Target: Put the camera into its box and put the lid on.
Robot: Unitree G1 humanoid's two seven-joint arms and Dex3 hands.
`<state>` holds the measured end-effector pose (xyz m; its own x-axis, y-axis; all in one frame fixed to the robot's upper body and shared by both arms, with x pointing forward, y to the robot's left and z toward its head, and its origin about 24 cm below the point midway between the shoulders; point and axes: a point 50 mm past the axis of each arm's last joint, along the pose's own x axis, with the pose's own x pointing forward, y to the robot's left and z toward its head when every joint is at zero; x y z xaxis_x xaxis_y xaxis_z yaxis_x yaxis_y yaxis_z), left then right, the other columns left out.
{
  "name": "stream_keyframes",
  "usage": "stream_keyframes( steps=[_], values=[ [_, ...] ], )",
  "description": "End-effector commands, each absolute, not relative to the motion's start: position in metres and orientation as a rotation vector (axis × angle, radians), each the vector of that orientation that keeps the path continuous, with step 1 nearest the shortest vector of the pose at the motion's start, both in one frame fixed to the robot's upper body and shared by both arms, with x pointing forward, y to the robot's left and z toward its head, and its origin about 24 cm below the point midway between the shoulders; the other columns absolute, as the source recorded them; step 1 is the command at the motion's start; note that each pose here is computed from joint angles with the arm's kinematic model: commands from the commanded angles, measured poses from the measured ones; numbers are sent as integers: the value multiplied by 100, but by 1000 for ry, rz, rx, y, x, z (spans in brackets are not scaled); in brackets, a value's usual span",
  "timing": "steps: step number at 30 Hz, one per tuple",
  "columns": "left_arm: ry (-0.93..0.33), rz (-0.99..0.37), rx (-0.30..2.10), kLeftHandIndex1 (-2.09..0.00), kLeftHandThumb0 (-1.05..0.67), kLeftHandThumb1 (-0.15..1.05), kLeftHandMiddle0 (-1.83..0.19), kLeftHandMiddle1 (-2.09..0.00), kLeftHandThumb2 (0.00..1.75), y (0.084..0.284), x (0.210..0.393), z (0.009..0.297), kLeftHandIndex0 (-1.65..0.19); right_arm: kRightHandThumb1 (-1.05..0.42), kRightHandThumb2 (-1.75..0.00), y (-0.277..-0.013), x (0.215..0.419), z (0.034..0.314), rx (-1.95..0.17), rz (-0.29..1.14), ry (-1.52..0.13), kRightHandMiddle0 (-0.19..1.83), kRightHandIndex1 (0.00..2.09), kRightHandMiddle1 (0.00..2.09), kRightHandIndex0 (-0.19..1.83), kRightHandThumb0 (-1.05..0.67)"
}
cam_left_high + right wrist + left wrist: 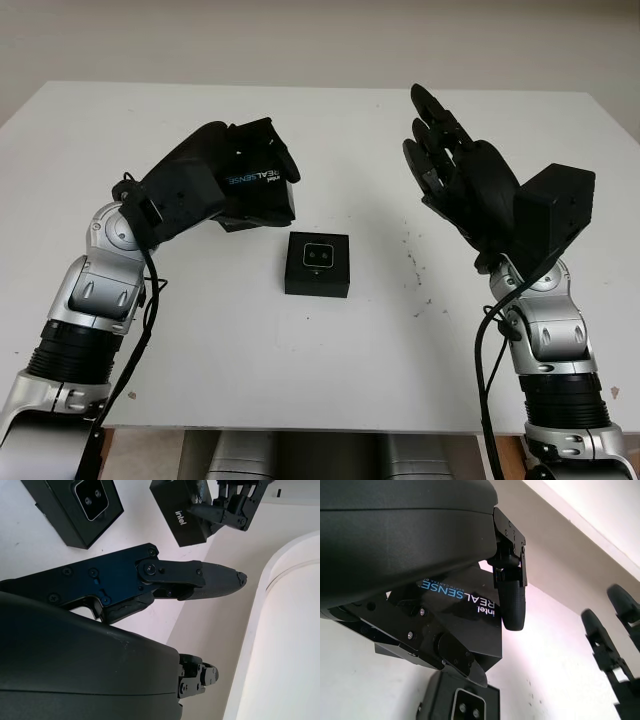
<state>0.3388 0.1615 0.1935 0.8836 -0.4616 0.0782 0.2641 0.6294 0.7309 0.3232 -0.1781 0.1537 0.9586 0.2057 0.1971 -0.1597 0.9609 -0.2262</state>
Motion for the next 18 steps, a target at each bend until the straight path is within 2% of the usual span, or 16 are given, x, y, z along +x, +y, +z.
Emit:
stream_keyframes(
  steps=[1,6,9,12,18],
  values=[
    [-315,-452,798,-154,-5,95,-41,-147,5,149,337,203,-30,-105,-47,-175,324,161,-205,192,-254,3,4,11,-4,-68],
    [-293,-497,786,-156,-6,96,-40,-153,5,136,336,196,-30,-105,-49,-173,323,160,-221,171,-259,0,6,12,-2,-70],
    [-259,-515,783,-157,-6,96,-38,-155,6,130,333,190,-28,-105,-66,-173,323,160,-195,167,-271,-10,3,8,-7,-69],
    [-225,-529,768,-157,-7,97,-36,-157,6,126,332,182,-26,-105,-76,-172,323,159,-175,184,-287,-18,0,1,-18,-76],
    [-198,-557,782,-156,-5,96,-36,-152,5,119,329,172,-25,-105,-78,-169,323,161,-134,169,-312,-19,0,0,-19,-80]
  ],
)
